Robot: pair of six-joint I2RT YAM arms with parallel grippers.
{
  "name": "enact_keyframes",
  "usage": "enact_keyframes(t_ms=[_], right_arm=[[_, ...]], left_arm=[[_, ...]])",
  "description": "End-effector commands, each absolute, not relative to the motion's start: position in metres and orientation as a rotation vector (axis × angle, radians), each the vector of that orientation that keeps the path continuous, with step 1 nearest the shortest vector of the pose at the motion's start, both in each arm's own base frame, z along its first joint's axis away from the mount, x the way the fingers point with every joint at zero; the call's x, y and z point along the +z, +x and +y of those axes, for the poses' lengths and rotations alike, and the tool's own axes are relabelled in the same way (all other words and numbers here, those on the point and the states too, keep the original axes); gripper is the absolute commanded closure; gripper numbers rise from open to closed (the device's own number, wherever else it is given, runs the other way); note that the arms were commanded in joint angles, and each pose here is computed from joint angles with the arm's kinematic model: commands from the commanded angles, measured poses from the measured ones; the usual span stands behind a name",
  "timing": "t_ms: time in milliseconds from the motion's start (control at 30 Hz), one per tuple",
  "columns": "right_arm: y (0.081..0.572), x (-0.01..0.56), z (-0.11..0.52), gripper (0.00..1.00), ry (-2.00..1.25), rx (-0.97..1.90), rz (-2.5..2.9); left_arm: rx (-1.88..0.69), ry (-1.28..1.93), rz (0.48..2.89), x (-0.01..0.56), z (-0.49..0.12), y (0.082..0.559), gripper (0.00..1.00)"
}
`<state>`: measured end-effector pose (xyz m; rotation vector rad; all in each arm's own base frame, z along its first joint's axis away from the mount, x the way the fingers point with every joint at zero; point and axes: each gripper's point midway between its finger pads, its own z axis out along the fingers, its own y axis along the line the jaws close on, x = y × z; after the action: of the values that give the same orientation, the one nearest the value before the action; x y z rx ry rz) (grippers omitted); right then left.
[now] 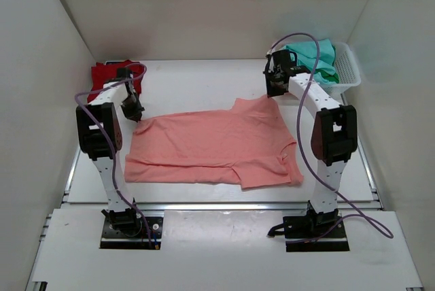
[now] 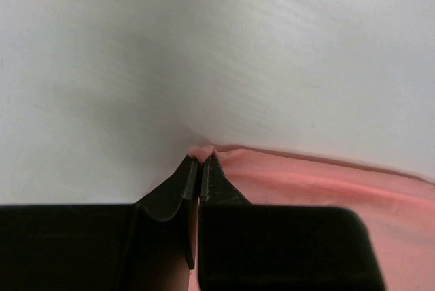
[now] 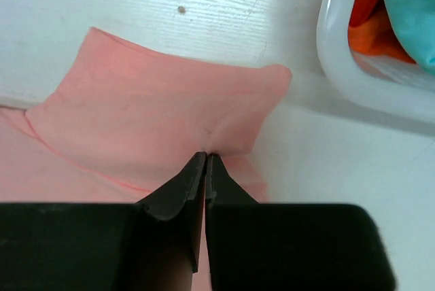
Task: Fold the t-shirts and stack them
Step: Grap the side of the flattened tshirt furthest away from the robot with both arms, then fold the other side of the tshirt into a rectangle
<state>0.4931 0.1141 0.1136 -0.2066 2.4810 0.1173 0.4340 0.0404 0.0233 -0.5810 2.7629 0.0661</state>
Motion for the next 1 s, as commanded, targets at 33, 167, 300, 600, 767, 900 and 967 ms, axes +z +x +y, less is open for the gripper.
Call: enact_keyframes(t_ms=[33, 167, 300, 600, 767, 900, 967], right_arm=[[0.486, 0.144, 0.116, 0.99, -0.174, 0.169, 2.376], [0.468, 0.147, 0.12, 1.0, -0.172, 0.193, 2.37], [0.444, 0.146, 0.117, 1.0, -0.161, 0.233, 2.364], [0.39, 0.137, 0.116, 1.0, -0.161, 0.283, 2.37], [0.364, 0.138, 0.112, 1.0, -0.169, 0.288, 2.368], [0.346, 0.132, 0.105, 1.0, -0.151, 0.305, 2.377], [0.339, 0.133, 0.102, 1.0, -0.144, 0.313, 2.366]], left_arm=[[0.008, -0.533, 2.662, 0.063, 0.039, 0.434, 1.0], [-0.023, -0.505, 2.636, 0.076, 0.033, 0.429, 1.0], [-0.026, -0.503, 2.596, 0.089, 0.038, 0.422, 1.0], [0.02, -0.374, 2.528, 0.107, 0.038, 0.393, 1.0], [0.052, -0.345, 2.503, 0.103, 0.037, 0.371, 1.0], [0.079, -0.333, 2.473, 0.107, 0.039, 0.357, 1.0], [0.105, -0.344, 2.47, 0.103, 0.042, 0.347, 1.0]])
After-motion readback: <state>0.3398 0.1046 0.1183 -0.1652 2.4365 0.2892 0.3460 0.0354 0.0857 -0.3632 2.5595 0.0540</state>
